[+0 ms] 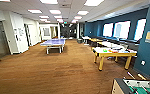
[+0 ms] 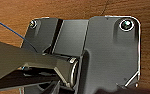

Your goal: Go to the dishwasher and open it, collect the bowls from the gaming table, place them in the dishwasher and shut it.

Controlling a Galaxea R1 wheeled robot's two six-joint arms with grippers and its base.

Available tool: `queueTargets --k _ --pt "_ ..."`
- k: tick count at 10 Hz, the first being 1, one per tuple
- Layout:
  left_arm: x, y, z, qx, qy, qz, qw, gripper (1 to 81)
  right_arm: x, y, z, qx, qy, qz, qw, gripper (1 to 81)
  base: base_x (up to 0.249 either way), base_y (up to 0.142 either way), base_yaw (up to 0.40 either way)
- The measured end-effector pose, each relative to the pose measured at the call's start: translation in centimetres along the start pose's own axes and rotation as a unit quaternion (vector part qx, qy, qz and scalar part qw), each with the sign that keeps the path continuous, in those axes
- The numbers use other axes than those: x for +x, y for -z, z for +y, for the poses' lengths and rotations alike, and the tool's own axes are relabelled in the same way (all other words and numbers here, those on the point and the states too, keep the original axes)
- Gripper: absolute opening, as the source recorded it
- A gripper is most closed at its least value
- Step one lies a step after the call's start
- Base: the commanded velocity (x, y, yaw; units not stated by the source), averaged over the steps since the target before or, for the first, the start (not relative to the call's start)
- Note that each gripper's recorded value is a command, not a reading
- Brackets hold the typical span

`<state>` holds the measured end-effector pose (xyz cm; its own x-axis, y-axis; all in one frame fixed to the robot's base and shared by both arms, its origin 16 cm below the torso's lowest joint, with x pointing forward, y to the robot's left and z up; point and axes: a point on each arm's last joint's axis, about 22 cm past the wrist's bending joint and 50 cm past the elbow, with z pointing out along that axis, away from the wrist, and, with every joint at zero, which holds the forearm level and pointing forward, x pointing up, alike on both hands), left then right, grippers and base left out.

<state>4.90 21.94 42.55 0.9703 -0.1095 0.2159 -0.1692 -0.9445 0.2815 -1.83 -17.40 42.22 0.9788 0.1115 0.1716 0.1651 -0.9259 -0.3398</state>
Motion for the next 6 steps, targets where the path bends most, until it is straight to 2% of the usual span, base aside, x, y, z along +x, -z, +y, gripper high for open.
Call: queueTargets --k 2,6 --pt "-0.04 0.00 0.00 0.000 0.000 0.000 1.0000 81.1 0.04 0.00 0.01 0.000 0.000 0.000 1.0000 81.1 0.079 0.067 0.000" --pt "-0.31 0.03 0.01 0.000 0.000 -0.001 1.0000 81.1 -0.05 -0.05 -0.20 0.001 0.000 0.000 1.0000 81.1 0.100 0.000 0.000"
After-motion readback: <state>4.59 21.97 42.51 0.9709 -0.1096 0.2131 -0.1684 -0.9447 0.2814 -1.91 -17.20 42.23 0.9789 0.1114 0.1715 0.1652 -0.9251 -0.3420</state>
